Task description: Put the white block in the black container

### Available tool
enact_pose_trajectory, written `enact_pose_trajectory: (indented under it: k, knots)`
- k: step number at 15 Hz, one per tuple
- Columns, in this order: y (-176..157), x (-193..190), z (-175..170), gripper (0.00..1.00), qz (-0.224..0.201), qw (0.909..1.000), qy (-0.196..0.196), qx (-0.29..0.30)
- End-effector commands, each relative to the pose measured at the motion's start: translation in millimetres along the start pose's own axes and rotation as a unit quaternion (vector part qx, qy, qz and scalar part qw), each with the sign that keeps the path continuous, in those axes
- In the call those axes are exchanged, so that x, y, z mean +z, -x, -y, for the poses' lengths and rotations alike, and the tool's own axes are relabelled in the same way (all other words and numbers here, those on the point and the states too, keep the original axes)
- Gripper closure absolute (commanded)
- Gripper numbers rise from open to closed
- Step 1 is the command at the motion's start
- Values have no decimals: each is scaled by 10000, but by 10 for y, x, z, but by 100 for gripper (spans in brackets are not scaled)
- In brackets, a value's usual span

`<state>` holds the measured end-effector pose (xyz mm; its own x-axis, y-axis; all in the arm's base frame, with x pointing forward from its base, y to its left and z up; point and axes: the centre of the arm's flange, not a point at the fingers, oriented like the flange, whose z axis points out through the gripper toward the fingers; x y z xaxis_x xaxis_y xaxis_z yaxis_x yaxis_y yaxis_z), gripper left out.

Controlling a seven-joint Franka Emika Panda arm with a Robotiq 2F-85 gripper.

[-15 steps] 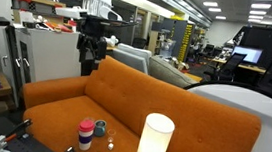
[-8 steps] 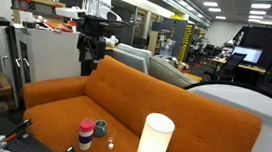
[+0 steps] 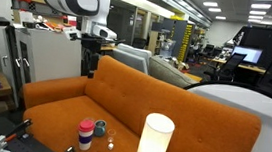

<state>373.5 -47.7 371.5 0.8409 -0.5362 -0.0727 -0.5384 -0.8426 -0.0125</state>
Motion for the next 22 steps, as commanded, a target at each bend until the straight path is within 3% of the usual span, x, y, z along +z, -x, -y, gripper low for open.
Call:
enact_pose_trajectory:
  k: [1,3,10,12,17,21,22]
  knots:
    - [-24,109,38,0,29,10000,71,37]
    - [-64,268,78,0,125,9998,158,59]
    - [-88,243,86,0,97,9998,147,64]
    - [-176,339,168,0,275,9985,209,425]
    - [-421,917,467,0,467,9834,184,1744]
    - [-671,1511,580,0,783,9563,269,2803]
    - [-453,1370,474,0,639,9681,343,2396]
